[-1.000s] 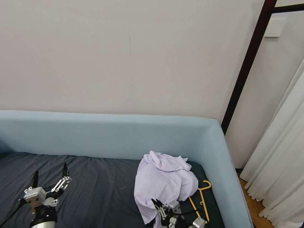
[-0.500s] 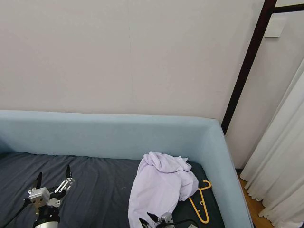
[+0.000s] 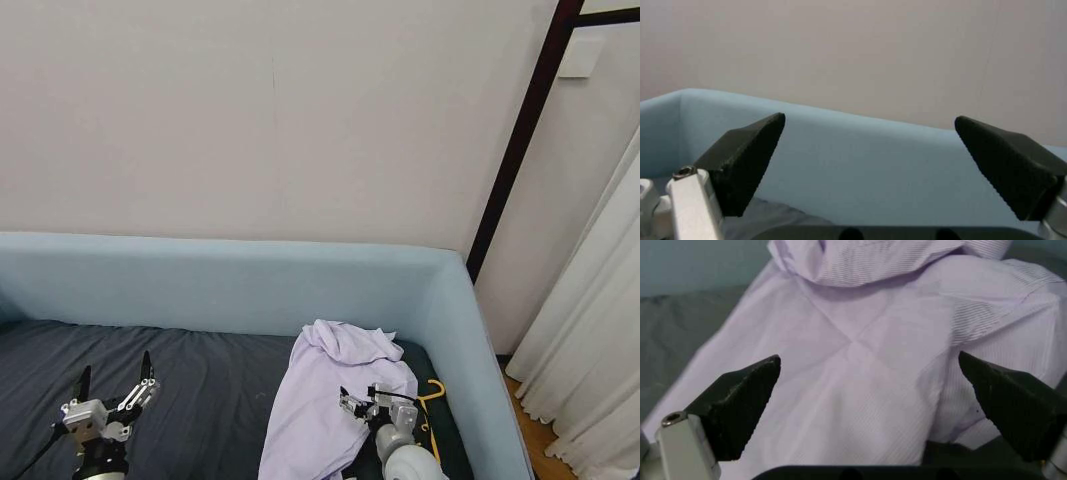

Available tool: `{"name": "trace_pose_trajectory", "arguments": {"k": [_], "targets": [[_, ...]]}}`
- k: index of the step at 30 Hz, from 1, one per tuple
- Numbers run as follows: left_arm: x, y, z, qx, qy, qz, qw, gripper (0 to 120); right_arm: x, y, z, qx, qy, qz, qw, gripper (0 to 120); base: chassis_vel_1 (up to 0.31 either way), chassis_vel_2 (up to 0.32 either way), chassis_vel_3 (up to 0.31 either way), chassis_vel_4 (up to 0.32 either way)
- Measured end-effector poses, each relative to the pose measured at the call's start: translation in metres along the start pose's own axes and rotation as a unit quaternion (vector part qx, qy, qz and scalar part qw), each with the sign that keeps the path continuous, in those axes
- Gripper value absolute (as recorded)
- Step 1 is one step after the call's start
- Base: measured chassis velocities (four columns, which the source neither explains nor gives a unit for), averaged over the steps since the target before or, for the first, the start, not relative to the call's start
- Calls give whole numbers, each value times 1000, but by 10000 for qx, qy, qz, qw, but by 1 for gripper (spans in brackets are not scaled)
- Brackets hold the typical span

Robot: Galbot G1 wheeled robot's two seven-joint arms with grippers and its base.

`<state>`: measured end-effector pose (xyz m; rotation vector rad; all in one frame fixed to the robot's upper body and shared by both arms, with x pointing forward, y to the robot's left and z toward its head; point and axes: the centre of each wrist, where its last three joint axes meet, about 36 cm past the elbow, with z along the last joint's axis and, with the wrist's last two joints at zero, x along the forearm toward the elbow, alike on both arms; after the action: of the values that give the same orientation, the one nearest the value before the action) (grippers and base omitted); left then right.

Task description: Pick up the clothes from the sofa and hang them on the clothes hanger.

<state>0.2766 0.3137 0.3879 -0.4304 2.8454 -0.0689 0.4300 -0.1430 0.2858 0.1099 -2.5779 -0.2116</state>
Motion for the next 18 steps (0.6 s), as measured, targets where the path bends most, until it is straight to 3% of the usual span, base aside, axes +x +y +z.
{"name": "trace_pose_trajectory", "arguments": {"k": [8, 18], "targets": [[1, -1, 1, -24, -2, 0, 10000, 100, -22, -14, 22, 559, -244, 327, 9976, 98, 0, 0, 0, 0], [2, -2, 2, -35, 3, 40, 10000, 100, -18, -15, 24, 597, -111, 159, 9980, 62, 0, 0, 0, 0]]}}
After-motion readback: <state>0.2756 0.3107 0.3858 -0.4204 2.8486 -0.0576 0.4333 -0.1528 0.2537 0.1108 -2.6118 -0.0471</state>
